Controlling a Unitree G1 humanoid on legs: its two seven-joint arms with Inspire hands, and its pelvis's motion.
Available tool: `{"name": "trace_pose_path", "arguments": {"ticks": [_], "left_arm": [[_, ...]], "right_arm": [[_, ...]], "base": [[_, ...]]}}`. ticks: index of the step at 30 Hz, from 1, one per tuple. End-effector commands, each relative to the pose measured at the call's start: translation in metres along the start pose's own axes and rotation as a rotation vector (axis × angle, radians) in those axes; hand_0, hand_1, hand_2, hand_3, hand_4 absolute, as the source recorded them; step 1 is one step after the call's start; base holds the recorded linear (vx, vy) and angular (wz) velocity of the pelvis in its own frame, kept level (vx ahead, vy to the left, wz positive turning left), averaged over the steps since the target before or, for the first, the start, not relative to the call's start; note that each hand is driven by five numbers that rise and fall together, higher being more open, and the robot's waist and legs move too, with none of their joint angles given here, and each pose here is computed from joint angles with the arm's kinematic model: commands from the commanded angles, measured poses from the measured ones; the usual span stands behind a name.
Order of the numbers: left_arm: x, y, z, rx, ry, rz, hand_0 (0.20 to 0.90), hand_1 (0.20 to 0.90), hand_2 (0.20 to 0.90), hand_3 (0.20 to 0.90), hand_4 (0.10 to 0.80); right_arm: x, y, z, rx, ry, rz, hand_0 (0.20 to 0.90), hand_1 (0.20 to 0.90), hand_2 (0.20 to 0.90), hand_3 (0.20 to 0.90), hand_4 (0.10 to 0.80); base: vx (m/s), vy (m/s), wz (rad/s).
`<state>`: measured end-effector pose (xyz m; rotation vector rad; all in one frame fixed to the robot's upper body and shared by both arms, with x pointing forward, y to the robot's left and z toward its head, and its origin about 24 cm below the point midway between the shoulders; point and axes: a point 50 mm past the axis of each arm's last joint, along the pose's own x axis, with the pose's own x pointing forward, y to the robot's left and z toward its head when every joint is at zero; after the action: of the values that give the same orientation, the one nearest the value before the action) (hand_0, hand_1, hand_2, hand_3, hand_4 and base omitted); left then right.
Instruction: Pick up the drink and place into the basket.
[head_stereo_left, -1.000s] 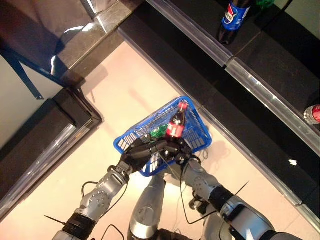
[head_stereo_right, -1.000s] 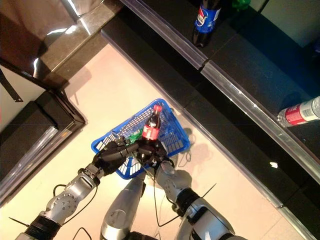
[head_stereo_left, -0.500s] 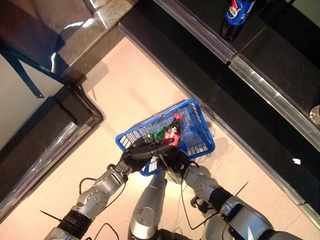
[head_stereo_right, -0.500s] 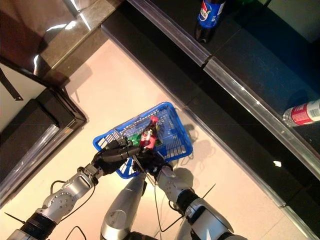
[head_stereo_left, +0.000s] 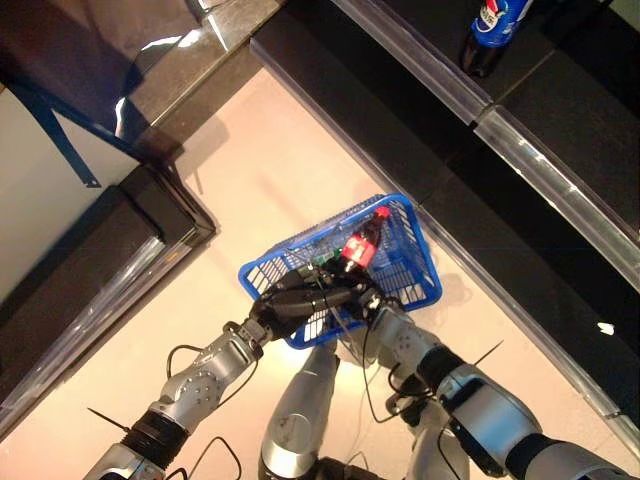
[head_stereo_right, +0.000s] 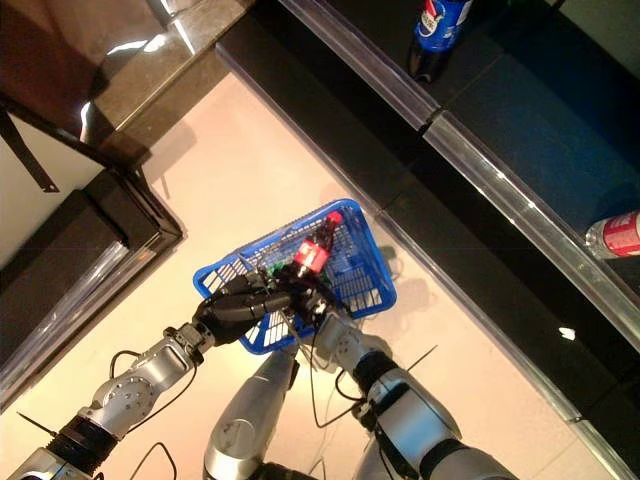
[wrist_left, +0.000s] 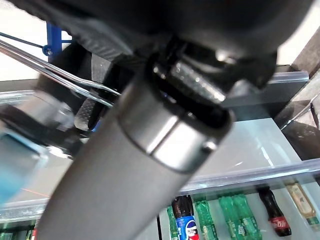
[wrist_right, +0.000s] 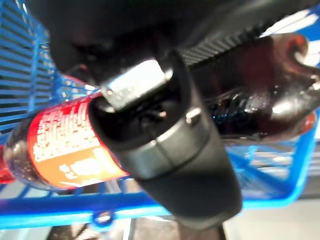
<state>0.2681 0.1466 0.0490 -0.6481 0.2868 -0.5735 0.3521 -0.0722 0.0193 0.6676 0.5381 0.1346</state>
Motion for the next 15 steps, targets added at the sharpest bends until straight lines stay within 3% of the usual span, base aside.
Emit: {"name": "trace_pose_path", "arguments": {"ticks": [1,10,11,12,15], "left_arm": [[0.005,-0.149,0.042,-0.044,-0.207,-0.887,0.300,0.300,0.300,0.200,0.100],[0.008,-0.153,0.046,-0.047,-0.206,-0.888,0.300,0.300,0.300,0.200,0.100],[0.008,-0.153,0.046,-0.047,-0.206,-0.885,0.300,0.300,0.300,0.200,0.100],[0.008,-0.153,0.047,-0.047,-0.208,-0.879,0.300,0.300,0.300,0.200,0.100],[0.010,-0.153,0.047,-0.055,-0.214,-0.874,0.300,0.300,0.300,0.200,0.100]], "right_arm": [[0.003,0.093,0.030,0.061,-0.039,0.317,0.300,0.300,0.300,0.200,0.100],[0.002,0.101,0.060,0.077,-0.076,0.306,0.300,0.300,0.300,0.200,0.100],[0.002,0.101,0.062,0.077,-0.078,0.302,0.373,0.373,0.373,0.285,0.185],[0.002,0.102,0.065,0.072,-0.081,0.300,0.900,0.900,0.900,0.900,0.800],[0.003,0.100,0.066,0.064,-0.068,0.282,0.900,0.900,0.900,0.900,0.800]], "base": [[0.031,0.027,0.02],[0.020,0.018,0.04],[0.006,0.031,0.00],[0.000,0.000,0.00],[0.000,0.000,0.00]]}}
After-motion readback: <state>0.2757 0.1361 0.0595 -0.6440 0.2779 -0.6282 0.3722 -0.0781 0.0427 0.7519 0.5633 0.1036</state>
